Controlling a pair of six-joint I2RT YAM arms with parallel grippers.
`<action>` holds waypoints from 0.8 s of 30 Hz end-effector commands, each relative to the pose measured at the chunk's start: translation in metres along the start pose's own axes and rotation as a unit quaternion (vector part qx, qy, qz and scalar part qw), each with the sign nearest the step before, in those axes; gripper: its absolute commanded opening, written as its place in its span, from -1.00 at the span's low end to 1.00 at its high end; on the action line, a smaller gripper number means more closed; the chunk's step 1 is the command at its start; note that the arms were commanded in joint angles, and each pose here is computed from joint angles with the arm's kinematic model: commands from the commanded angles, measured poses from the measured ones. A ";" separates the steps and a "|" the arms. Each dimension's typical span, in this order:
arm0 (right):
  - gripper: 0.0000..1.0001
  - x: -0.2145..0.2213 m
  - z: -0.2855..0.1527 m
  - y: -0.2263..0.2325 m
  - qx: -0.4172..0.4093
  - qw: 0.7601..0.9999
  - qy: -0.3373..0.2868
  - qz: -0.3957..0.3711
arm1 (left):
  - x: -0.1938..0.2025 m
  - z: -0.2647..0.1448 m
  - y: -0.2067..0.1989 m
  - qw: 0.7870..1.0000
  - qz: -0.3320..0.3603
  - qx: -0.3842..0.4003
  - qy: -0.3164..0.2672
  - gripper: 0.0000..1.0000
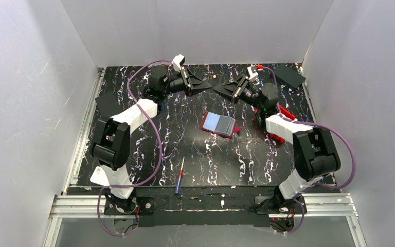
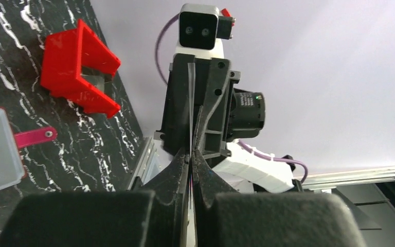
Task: Put the credit cards into the card holder
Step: Insert the credit card into the card holder.
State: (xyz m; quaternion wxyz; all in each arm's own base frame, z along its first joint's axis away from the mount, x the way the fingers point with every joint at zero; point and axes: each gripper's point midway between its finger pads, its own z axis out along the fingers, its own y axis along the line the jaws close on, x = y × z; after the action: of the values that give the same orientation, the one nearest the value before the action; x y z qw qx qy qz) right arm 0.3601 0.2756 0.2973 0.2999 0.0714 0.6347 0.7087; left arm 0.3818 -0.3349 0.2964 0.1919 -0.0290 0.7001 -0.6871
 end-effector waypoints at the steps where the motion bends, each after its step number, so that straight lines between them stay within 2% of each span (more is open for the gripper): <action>1: -0.12 -0.001 -0.021 -0.054 0.158 0.985 0.019 -0.065 | -0.011 -0.011 0.019 0.997 0.066 -0.029 0.003 -1.00; 2: 0.06 -0.006 -0.033 -0.075 0.222 0.970 0.019 -0.101 | -0.011 -0.017 0.033 0.996 0.079 -0.047 0.015 -1.00; 3: 0.11 -0.007 -0.041 -0.088 0.253 0.956 0.035 -0.145 | -0.007 -0.023 0.044 0.994 0.080 -0.056 0.042 -1.00; 7: 0.08 0.000 -0.049 -0.115 0.284 0.940 0.085 -0.170 | 0.003 -0.027 0.075 0.990 0.083 -0.072 0.093 -1.00; 9: -0.05 0.007 -0.053 -0.136 0.301 0.931 0.114 -0.170 | 0.005 -0.028 0.095 0.988 0.076 -0.089 0.097 -1.00; 15: -0.71 0.023 -0.061 -0.183 0.319 0.921 0.162 -0.156 | 0.016 -0.020 0.142 0.983 0.064 -0.124 0.121 -1.00; 18: -0.84 0.026 -0.065 -0.195 0.330 0.915 0.172 -0.154 | 0.023 -0.016 0.158 0.979 0.068 -0.138 0.136 -1.00; 24: -0.96 0.031 -0.086 -0.214 0.378 0.895 0.179 -0.153 | 0.040 -0.013 0.186 0.962 0.075 -0.189 0.180 -1.00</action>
State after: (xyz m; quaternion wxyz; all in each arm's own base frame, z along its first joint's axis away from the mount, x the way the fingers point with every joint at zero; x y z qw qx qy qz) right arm 0.3627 0.2296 0.0698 0.2203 -0.0275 0.8946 0.3878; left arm 0.3890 -0.3210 0.1005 0.0992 0.0617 0.8324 -0.5418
